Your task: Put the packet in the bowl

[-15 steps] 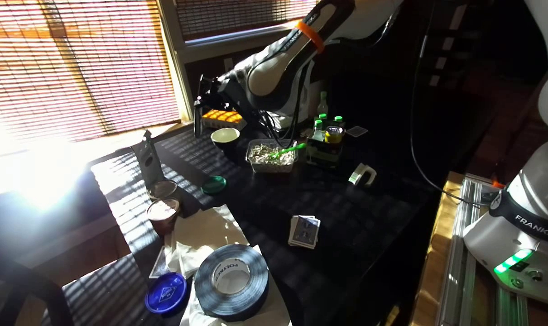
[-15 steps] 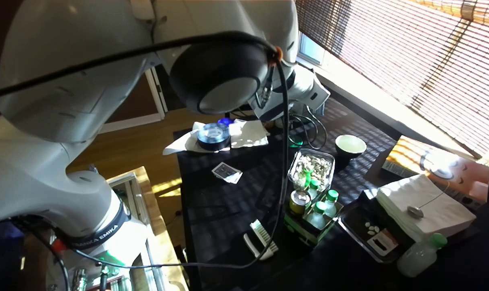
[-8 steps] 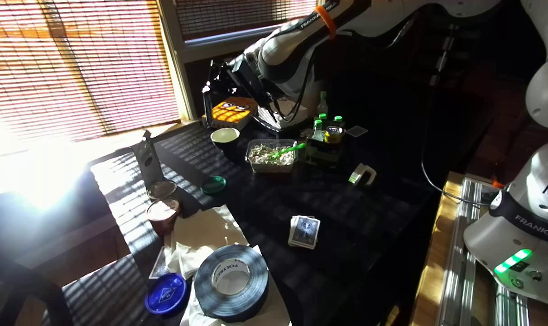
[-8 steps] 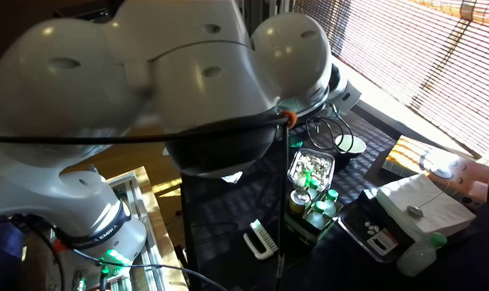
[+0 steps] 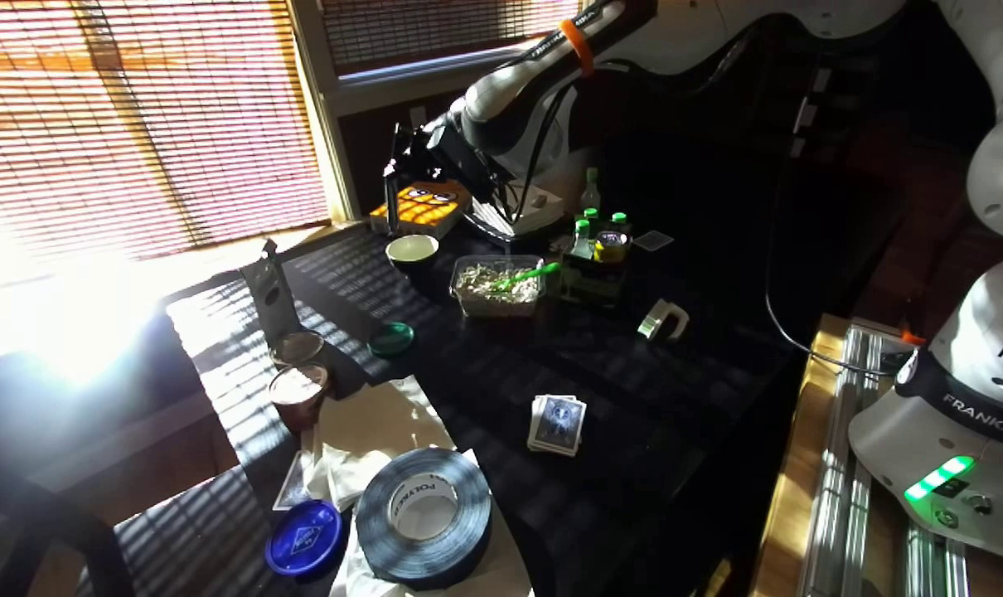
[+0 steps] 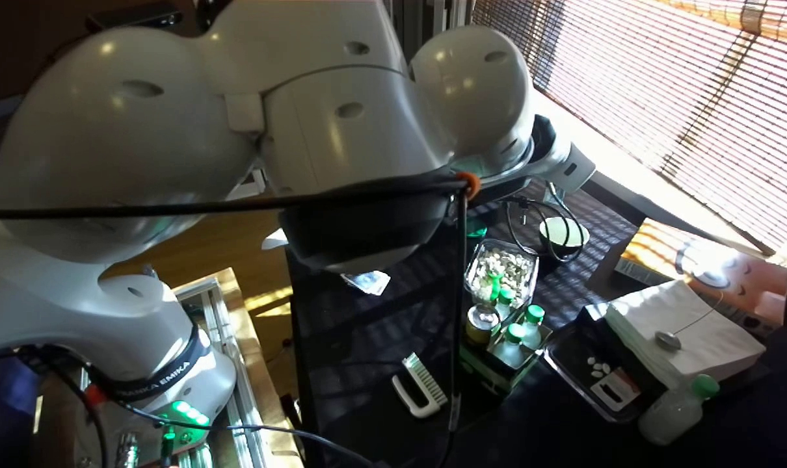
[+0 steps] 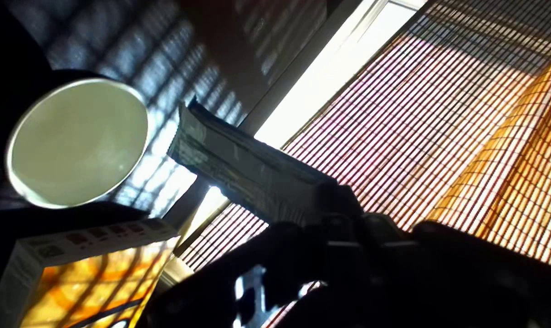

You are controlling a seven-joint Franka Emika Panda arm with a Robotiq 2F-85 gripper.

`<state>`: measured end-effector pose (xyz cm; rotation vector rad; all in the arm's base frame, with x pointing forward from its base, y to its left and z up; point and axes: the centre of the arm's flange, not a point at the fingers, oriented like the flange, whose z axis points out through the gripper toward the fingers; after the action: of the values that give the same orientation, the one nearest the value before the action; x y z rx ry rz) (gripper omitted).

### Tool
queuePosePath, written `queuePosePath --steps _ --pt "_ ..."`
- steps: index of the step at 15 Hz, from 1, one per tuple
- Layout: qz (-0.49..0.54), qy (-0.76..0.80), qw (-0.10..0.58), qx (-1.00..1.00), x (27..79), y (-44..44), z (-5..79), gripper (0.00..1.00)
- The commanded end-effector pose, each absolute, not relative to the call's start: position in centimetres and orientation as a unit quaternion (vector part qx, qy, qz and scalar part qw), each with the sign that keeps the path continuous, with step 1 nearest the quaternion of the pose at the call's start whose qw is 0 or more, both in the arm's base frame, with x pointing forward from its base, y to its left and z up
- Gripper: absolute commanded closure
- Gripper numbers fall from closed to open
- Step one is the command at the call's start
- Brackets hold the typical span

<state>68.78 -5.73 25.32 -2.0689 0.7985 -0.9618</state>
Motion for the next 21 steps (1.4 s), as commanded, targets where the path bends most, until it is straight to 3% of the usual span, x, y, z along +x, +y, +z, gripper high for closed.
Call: queuePosePath --steps 1,12,21 --pt "-0.388 0.326 0.315 -0.802 71.6 -7.6 24.5 1.0" --pt "-0.371 0.338 0.238 -0.831 73.6 -8.5 21.6 1.0" --pt "-0.309 0.338 0.258 -0.851 73.6 -7.1 21.7 1.0"
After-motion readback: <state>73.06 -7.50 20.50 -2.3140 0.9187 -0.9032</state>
